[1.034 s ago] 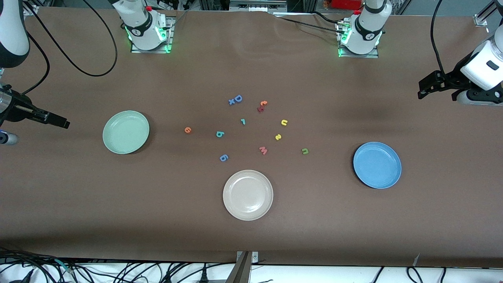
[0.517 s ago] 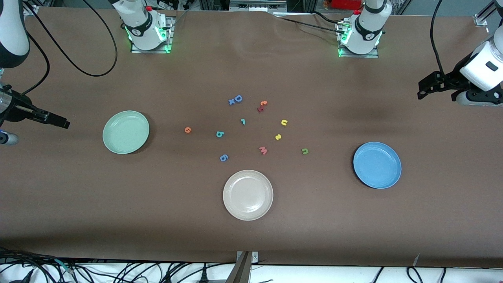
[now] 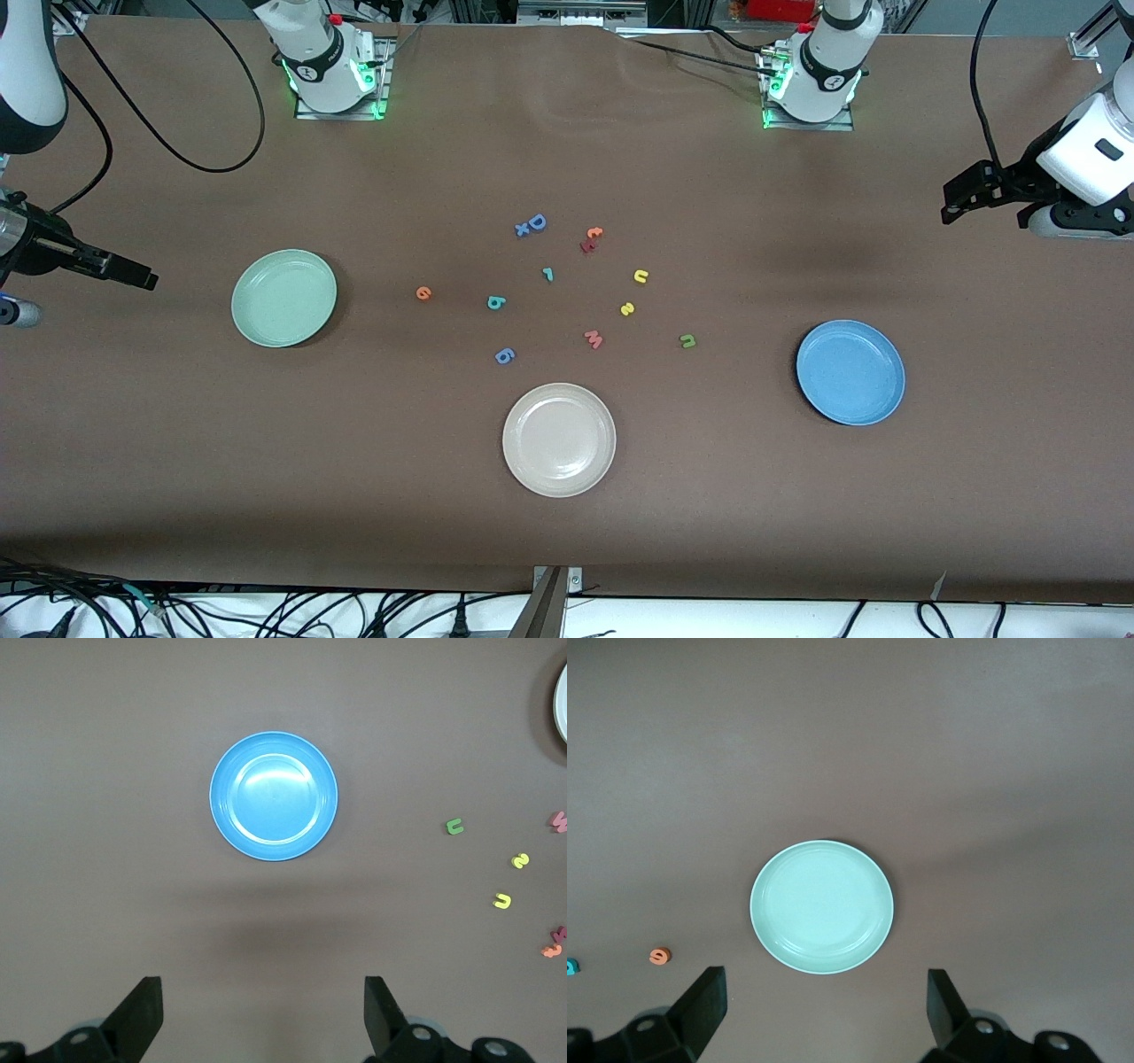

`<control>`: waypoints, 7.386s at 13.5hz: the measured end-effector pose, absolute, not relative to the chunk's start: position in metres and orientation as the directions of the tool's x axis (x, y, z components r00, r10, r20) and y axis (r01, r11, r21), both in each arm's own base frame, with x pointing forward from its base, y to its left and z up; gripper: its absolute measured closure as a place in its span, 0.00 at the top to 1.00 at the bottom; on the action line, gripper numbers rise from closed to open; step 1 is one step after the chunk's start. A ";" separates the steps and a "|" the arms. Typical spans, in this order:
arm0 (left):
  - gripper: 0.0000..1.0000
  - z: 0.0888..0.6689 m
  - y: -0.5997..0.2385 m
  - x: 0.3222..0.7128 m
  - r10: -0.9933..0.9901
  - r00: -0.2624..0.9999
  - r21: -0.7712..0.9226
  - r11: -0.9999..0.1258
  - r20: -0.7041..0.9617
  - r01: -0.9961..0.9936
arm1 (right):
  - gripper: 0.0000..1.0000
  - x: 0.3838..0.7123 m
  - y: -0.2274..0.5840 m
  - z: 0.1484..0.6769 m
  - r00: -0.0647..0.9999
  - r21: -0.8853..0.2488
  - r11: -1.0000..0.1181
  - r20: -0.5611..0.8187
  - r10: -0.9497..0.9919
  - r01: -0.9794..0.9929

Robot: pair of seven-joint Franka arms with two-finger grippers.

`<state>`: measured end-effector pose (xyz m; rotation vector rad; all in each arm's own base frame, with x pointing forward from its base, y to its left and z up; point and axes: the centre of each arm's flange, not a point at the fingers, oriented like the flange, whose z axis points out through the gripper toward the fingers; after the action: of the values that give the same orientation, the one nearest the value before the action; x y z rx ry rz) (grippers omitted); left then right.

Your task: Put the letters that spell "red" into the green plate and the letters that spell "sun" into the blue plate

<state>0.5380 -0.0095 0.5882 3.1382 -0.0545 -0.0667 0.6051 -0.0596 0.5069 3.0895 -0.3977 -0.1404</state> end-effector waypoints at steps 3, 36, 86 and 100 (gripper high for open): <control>1.00 0.588 -0.009 0.538 -0.035 0.998 0.003 -0.999 -0.043 -0.035 | 1.00 0.606 -0.060 0.505 0.963 0.032 -0.967 -0.088 -0.253 -0.251; 1.00 0.587 -0.009 0.537 -0.035 0.998 0.003 -0.999 -0.051 -0.034 | 1.00 0.606 -0.060 0.503 0.963 0.032 -0.968 -0.090 -0.252 -0.250; 1.00 0.372 -0.140 0.621 -0.021 0.988 0.007 -1.000 -0.154 -0.020 | 0.66 0.507 0.222 0.173 0.952 -0.036 -0.962 -0.158 -0.261 -0.270; 1.00 0.224 -0.246 0.620 0.210 0.972 0.013 -0.977 -0.108 0.213 | 0.29 0.508 0.228 0.174 0.952 -0.039 -0.960 -0.150 -0.268 -0.276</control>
<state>0.6198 -0.2456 0.2242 3.0946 0.3325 -0.1660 0.5078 0.2279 0.1745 3.1626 -0.4411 -0.2302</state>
